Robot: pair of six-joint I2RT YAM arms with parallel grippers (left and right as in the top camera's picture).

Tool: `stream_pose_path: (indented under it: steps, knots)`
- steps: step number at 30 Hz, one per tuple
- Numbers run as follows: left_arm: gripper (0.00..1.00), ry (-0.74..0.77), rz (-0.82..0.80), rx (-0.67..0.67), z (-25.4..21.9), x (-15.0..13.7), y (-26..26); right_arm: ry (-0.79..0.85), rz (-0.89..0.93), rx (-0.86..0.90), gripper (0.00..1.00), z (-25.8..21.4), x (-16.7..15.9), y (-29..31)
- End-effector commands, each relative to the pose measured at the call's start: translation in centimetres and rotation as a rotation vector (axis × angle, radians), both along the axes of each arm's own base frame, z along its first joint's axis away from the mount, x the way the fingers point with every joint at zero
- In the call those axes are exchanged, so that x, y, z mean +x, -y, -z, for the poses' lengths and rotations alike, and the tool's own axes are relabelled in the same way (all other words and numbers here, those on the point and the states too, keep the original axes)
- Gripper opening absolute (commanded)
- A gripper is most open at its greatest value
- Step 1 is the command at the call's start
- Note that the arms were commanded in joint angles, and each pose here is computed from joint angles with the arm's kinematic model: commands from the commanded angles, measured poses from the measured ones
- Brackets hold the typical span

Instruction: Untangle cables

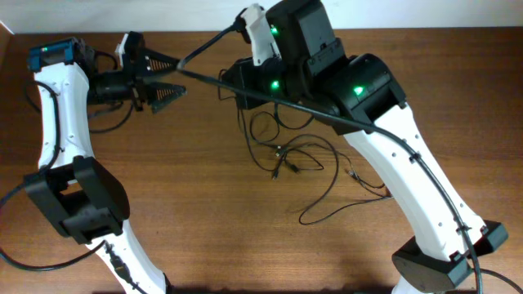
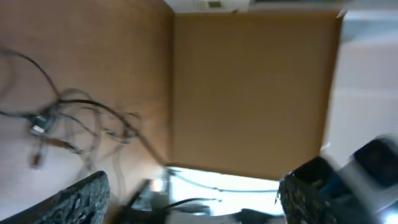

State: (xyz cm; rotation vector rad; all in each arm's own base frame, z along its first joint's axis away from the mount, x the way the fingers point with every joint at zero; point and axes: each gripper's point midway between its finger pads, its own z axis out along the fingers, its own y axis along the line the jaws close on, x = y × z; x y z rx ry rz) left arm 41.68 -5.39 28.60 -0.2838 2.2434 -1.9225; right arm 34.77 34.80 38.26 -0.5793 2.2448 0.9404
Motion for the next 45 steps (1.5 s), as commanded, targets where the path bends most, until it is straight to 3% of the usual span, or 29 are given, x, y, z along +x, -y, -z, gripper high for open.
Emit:
stream_pose_path:
  steps: [1,4,7,13,18,19,21,22,25,26,32,36,37,38,41,42,45]
  knots:
    - [0.87,-0.143,-0.030,-0.114,-3.3,-0.6,0.6,0.041,-0.088,0.031,0.04,-0.8,-0.7,-0.9]
    - [0.84,-0.186,-0.017,-0.149,-4.6,-1.1,1.6,0.054,-0.084,0.036,0.04,-1.0,-0.4,-1.0]
    - [0.72,-0.267,0.015,-0.176,-5.7,-2.0,3.5,0.058,-0.061,0.020,0.04,-0.5,0.3,-1.0]
    - [0.77,-0.270,0.092,-0.164,-7.3,-4.0,6.7,0.044,-0.062,0.010,0.04,0.3,0.6,-1.3]
    - [0.77,-0.268,0.073,-0.113,-6.4,-3.7,6.2,0.052,-0.060,0.016,0.04,0.1,0.7,-1.3]
    - [0.76,-0.275,0.053,-0.073,-5.7,-3.3,5.7,0.053,-0.060,0.016,0.04,0.1,0.7,-1.3]
    - [0.59,-0.347,-0.073,0.150,-1.7,-1.6,3.0,0.051,-0.060,0.015,0.04,0.1,0.7,-1.3]
    - [0.57,-0.386,-0.148,0.266,0.2,-1.0,1.3,0.049,-0.060,0.014,0.04,0.1,0.7,-1.3]
    - [0.66,-0.454,-0.290,0.543,4.0,-1.0,-3.3,0.039,-0.050,-0.004,0.04,0.5,0.7,-1.0]
    - [0.67,-0.433,-0.290,0.559,3.9,-1.1,-3.7,0.044,-0.029,-0.018,0.04,0.7,1.0,-0.7]
    - [0.68,-0.312,-0.336,0.569,0.2,-2.3,-4.3,0.059,0.025,-0.058,0.04,1.2,1.8,0.1]
    - [0.70,-0.283,-0.533,0.629,-4.8,-5.6,-5.2,0.062,0.026,-0.049,0.04,1.0,1.8,-0.1]
    - [0.76,-0.242,-0.579,0.624,-6.4,-6.1,-5.2,0.062,0.024,-0.044,0.04,0.9,1.8,-0.2]
    - [0.88,-0.215,-0.599,0.610,-7.5,-6.5,-5.1,0.062,0.023,-0.044,0.04,0.9,1.8,-0.2]
    - [0.84,-0.179,-0.668,0.558,-10.0,-7.5,-4.7,0.050,0.032,-0.037,0.04,0.9,1.8,-0.2]
    - [0.75,-0.207,-0.703,0.518,-10.7,-7.9,-4.6,0.032,0.046,-0.025,0.04,0.8,1.8,-0.2]
    - [0.75,-0.307,-0.764,0.434,-11.0,-8.3,-4.4,0.019,0.004,0.022,0.04,0.2,1.2,-1.0]
